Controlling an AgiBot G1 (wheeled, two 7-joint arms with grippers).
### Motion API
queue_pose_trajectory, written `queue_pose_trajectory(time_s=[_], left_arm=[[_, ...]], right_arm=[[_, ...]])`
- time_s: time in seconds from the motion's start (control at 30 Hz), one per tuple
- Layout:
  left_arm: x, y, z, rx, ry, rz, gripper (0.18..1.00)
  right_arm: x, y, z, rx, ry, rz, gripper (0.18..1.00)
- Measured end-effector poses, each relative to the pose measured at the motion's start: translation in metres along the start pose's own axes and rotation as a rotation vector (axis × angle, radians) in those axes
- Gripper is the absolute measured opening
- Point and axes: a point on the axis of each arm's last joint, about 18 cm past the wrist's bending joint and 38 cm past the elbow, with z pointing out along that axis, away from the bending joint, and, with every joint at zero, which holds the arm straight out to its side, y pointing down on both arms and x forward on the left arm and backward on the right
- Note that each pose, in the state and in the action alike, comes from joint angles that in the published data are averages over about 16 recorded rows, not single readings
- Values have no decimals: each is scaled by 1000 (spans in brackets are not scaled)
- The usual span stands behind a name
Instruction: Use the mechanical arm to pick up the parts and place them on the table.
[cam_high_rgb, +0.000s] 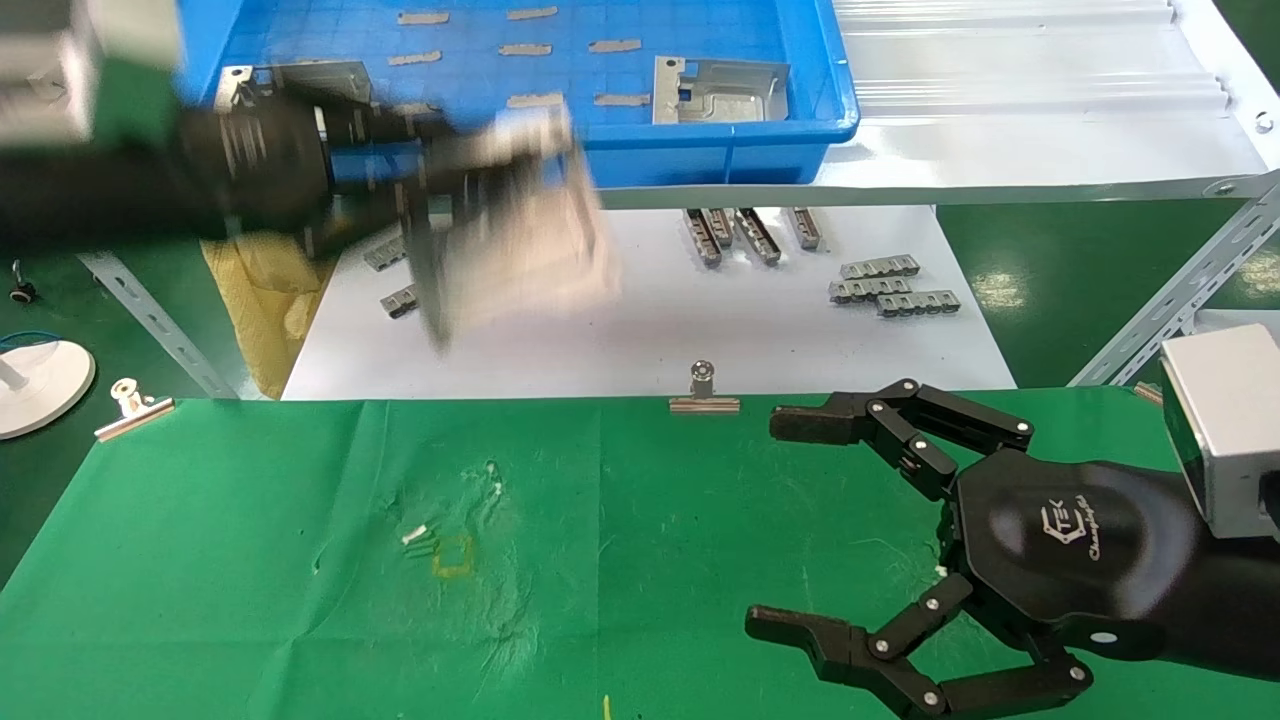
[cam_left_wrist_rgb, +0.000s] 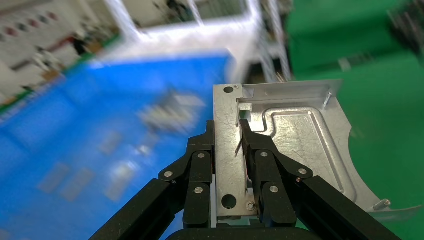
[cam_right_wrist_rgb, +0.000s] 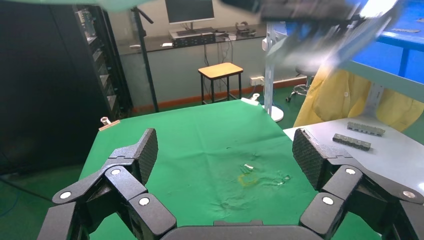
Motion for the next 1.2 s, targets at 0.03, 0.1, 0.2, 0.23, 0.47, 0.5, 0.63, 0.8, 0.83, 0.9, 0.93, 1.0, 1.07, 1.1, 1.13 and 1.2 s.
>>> queue_pose_trajectory(time_s=[0.03, 0.1, 0.2, 0.23, 0.47, 0.5, 0.63, 0.8, 0.83, 0.9, 0.93, 1.0, 1.07, 1.1, 1.13, 1.2], left_arm=[[6, 6, -2, -16, 12, 11, 274], [17, 20, -5, -50, 38, 27, 274], [36, 42, -6, -105, 84, 47, 274], [41, 50, -6, -123, 99, 55, 274], [71, 100, -2, -247, 183, 104, 274], [73, 106, -1, -263, 191, 110, 274], [82, 128, 3, -322, 220, 134, 274], [87, 147, 5, -381, 236, 165, 275], [87, 150, 6, -390, 236, 170, 275], [88, 154, 6, -404, 235, 180, 275], [87, 156, 6, -409, 234, 185, 278], [87, 158, 7, -414, 231, 193, 284], [87, 158, 7, -413, 228, 198, 289], [86, 158, 7, -409, 225, 197, 292], [86, 157, 6, -403, 221, 194, 299], [86, 155, 5, -387, 210, 178, 315]], right_arm=[[0, 0, 0, 0, 0, 0, 1000], [0, 0, 0, 0, 0, 0, 1000], [0, 0, 0, 0, 0, 0, 1000], [0, 0, 0, 0, 0, 0, 1000], [0, 0, 0, 0, 0, 0, 1000], [0, 0, 0, 0, 0, 0, 1000], [0, 0, 0, 0, 0, 0, 1000], [0, 0, 0, 0, 0, 0, 1000], [0, 0, 0, 0, 0, 0, 1000], [0, 0, 0, 0, 0, 0, 1000], [0, 0, 0, 0, 0, 0, 1000], [0, 0, 0, 0, 0, 0, 1000], [0, 0, 0, 0, 0, 0, 1000], [0, 0, 0, 0, 0, 0, 1000], [0, 0, 0, 0, 0, 0, 1000], [0, 0, 0, 0, 0, 0, 1000]])
